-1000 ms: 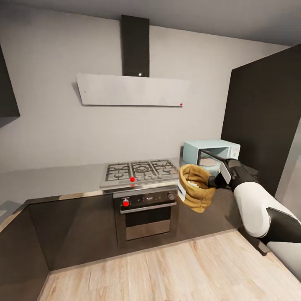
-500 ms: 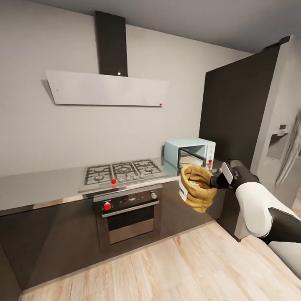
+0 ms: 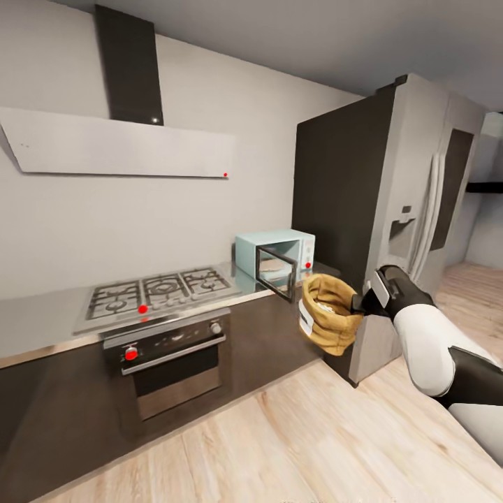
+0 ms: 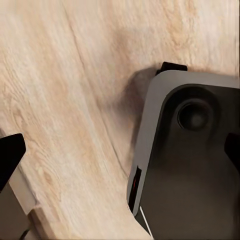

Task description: In the kitchen, take the popcorn bag from the countertop, put it into the microwave, and heat it until the popcorn is cooked so the cooked popcorn ends up inside the bag.

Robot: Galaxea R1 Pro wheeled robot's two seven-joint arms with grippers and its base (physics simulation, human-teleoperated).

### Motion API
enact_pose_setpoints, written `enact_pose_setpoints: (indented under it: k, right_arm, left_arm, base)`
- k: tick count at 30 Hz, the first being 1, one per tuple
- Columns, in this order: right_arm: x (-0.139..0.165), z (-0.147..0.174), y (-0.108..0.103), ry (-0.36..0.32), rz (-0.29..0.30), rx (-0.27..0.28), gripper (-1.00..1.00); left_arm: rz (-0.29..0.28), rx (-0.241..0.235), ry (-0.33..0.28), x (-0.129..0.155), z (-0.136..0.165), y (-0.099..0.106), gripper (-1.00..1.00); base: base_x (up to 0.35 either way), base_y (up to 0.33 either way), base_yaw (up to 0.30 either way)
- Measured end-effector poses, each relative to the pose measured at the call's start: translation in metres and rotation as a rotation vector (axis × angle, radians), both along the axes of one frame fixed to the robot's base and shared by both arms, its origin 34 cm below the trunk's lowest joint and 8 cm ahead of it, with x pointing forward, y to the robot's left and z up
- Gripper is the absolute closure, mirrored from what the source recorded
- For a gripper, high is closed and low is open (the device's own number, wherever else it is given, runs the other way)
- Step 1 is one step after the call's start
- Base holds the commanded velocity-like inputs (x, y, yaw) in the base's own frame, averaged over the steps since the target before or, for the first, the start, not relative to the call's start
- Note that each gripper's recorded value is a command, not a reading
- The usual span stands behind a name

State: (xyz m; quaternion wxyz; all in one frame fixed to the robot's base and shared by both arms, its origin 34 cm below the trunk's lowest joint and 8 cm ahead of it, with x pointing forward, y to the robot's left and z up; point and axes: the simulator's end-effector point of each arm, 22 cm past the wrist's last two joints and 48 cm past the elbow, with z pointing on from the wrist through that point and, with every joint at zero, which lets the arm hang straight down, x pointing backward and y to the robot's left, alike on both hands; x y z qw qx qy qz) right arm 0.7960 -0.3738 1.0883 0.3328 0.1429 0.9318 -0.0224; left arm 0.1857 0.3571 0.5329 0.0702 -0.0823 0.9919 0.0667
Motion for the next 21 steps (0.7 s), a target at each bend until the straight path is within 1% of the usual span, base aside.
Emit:
enact_pose_setpoints:
  k: [5,7,15,18,21]
  right_arm:
    - [0.0000,0.0000,0.0002,0.000,0.000,0.000,1.00]
    - [0.0000,0.0000,0.0002,0.000,0.000,0.000,1.00]
    - [0.0001,0.0002,0.0001,0.000,0.001,-0.003,1.00]
    - [0.0000,0.0003,0.0002,0.000,0.001,-0.003,1.00]
    - [-0.0001,0.0005,0.0007,-0.001,0.002,-0.003,1.00]
  left_arm:
    - [0.000,-0.003,0.000,0.0000,-0.0004,-0.0027,-1.00]
    - [0.000,-0.003,0.000,0.0000,-0.0004,-0.0028,-1.00]
    - [0.000,-0.004,0.000,0.0000,-0.0003,-0.0028,-1.00]
    - [0.000,-0.004,0.000,-0.0001,-0.0003,-0.0028,-1.00]
    - [-0.001,-0.004,-0.001,-0.0002,-0.0003,-0.0028,-1.00]
  base:
    - [0.000,-0.299,-0.293]
    - [0.000,-0.300,-0.183]
    - [0.024,-0.296,-0.023]
    - [0.115,-0.237,0.000]
    - [0.236,-0.202,0.000]
